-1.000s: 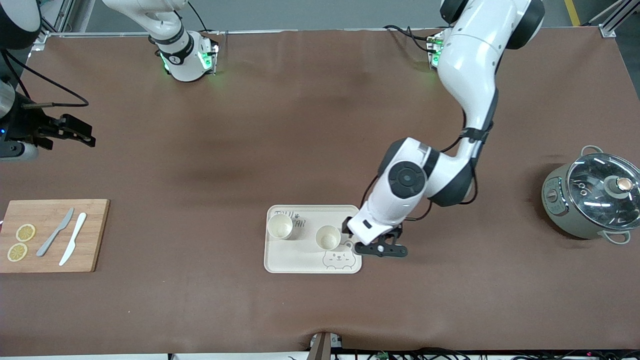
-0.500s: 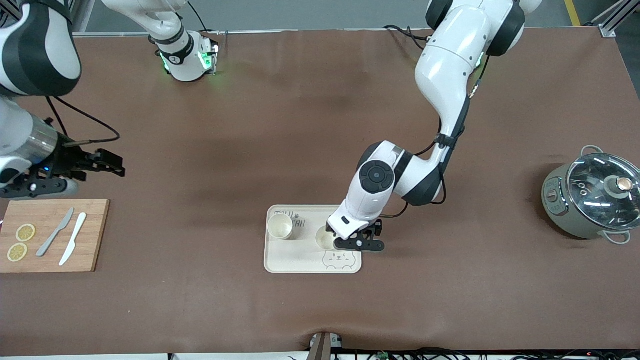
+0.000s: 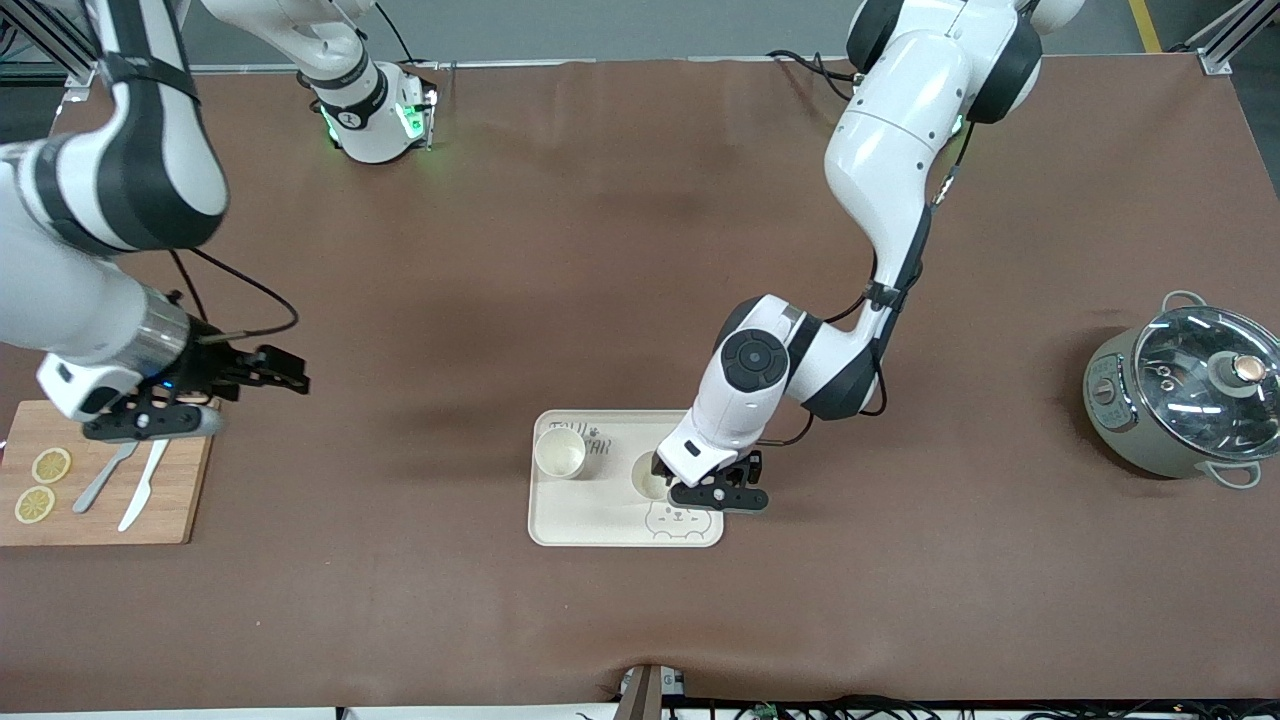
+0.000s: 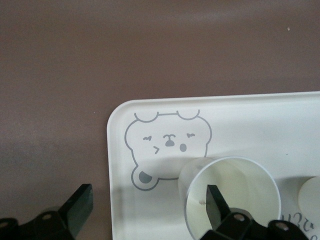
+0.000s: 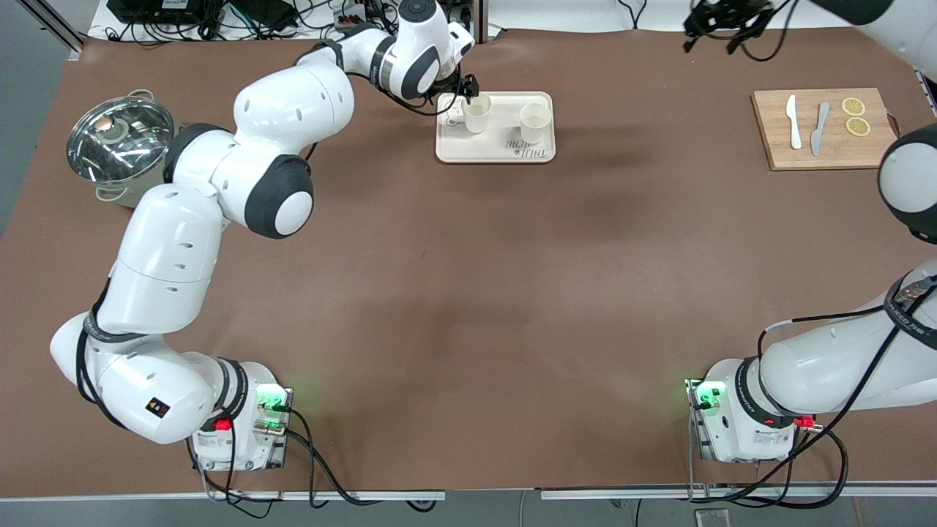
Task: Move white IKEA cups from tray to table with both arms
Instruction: 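Grasp the cup with the left gripper while the right gripper reaches the other cup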
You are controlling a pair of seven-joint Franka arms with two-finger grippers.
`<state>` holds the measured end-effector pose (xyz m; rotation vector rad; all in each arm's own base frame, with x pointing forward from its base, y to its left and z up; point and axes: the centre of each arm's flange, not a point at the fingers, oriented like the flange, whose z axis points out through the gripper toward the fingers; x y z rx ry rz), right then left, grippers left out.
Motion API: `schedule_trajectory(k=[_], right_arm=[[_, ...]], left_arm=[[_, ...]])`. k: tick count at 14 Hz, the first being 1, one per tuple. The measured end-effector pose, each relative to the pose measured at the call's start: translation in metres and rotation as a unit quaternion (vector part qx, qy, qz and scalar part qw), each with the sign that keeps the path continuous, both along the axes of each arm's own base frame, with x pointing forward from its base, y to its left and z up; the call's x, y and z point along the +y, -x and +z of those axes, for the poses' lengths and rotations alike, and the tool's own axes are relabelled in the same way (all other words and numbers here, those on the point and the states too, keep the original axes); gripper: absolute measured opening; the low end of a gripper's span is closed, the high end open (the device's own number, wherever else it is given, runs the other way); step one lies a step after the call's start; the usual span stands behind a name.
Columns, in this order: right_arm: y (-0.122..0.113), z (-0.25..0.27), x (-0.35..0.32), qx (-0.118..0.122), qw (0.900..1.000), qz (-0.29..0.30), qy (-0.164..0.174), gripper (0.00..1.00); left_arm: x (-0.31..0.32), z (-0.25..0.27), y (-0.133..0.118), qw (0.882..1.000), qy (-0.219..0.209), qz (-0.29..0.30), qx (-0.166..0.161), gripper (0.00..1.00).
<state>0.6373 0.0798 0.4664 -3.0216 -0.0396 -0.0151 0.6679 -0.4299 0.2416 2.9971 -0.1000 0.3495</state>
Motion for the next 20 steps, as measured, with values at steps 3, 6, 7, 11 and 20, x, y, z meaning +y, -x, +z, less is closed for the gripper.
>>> schedule_trajectory(k=[3,6,7,11,20], right_arm=[[-0.008,-0.031,0.058,-0.009,1.0,-0.028,-0.003,1.0],[-0.009,-0.059,0.105,-0.013,0.999,-0.042,-0.007,1.0],[-0.01,-0.067,0.116,-0.017,0.999,-0.046,-0.008,1.0],[-0.008,-0.106,0.174,-0.026,0.997,-0.072,-0.015,1.0],[-0.003,-0.182,0.225,-0.037,0.993,-0.112,0.018,1.0]], left_arm=[[-0.005,-0.002,0.002,1.0,0.003,-0.004,-0.005,1.0],[-0.014,-0.004,0.007,1.0,0.006,-0.01,-0.011,1.0],[-0.017,-0.005,0.009,1.0,0.006,-0.012,-0.01,1.0],[-0.02,-0.007,0.012,1.0,0.006,-0.014,-0.01,1.0],[-0.023,-0.01,0.015,0.999,0.027,0.017,0.011,0.25]])
